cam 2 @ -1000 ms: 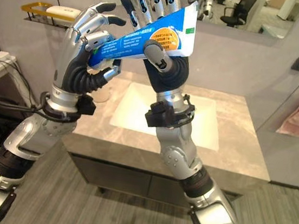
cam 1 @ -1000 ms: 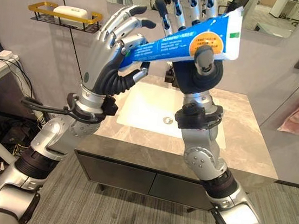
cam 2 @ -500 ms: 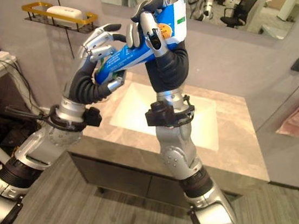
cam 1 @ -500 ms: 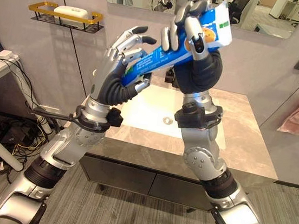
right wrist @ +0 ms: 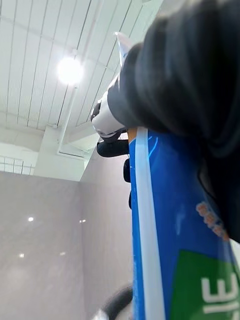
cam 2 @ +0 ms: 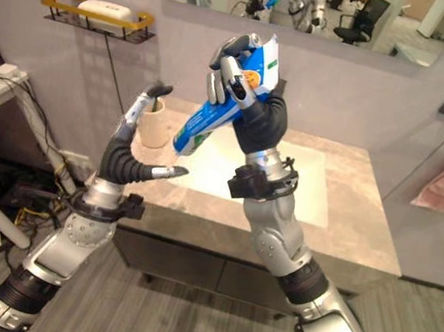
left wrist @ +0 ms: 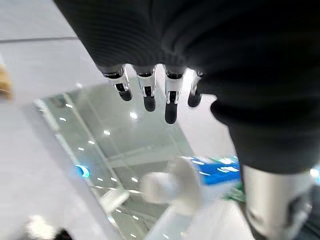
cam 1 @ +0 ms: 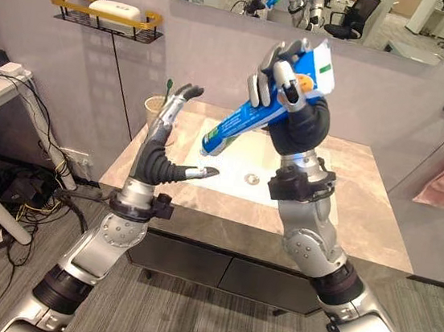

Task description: Put brush and paste in cup on sink, flatten towel.

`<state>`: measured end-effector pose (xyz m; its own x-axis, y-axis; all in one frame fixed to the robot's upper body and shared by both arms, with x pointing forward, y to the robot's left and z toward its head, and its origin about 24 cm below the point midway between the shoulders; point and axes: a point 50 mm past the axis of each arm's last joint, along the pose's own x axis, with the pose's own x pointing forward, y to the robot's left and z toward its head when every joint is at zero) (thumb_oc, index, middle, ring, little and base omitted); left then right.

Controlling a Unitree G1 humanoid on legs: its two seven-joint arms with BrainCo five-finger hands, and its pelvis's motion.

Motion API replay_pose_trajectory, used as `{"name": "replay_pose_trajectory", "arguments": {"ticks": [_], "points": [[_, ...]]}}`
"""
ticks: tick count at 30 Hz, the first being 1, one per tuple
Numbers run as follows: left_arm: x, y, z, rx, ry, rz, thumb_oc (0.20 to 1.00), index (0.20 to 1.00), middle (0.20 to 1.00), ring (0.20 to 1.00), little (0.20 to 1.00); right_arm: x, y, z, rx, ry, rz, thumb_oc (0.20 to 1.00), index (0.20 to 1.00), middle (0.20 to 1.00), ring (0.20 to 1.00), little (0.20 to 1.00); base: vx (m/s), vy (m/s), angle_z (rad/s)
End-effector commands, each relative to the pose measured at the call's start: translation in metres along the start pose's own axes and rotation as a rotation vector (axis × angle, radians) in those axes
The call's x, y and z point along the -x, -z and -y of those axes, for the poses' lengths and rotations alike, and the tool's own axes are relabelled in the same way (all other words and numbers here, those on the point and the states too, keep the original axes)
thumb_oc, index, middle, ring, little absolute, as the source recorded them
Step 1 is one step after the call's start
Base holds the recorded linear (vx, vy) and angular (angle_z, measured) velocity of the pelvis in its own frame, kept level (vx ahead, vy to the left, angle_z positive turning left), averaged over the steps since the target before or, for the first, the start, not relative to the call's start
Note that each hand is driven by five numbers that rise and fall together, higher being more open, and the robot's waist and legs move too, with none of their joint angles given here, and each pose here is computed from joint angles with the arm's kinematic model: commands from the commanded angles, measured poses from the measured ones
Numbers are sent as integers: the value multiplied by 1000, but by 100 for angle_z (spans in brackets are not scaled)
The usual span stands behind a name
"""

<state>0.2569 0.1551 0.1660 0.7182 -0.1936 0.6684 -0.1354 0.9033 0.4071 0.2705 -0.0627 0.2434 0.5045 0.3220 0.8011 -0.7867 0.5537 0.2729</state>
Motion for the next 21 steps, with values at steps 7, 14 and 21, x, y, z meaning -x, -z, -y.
{"name": "replay_pose_trajectory", "arguments": {"ticks": [7,14,21], "points": [[30,7,-18,202,-15,-115,1000,1000,1000,1000,1000,-9,-35,9,97,29,167,200,200,200,200,200,-1,97,14],[57,17,-32,129,149,-232,1000,1000,1000,1000,1000,-7,-70,26,252,84,258,200,200,200,200,200,-7,107,18],[77,36,-50,20,234,-369,1000,1000,1000,1000,1000,-17,-95,30,372,99,339,200,200,200,200,200,1,123,29]]}}
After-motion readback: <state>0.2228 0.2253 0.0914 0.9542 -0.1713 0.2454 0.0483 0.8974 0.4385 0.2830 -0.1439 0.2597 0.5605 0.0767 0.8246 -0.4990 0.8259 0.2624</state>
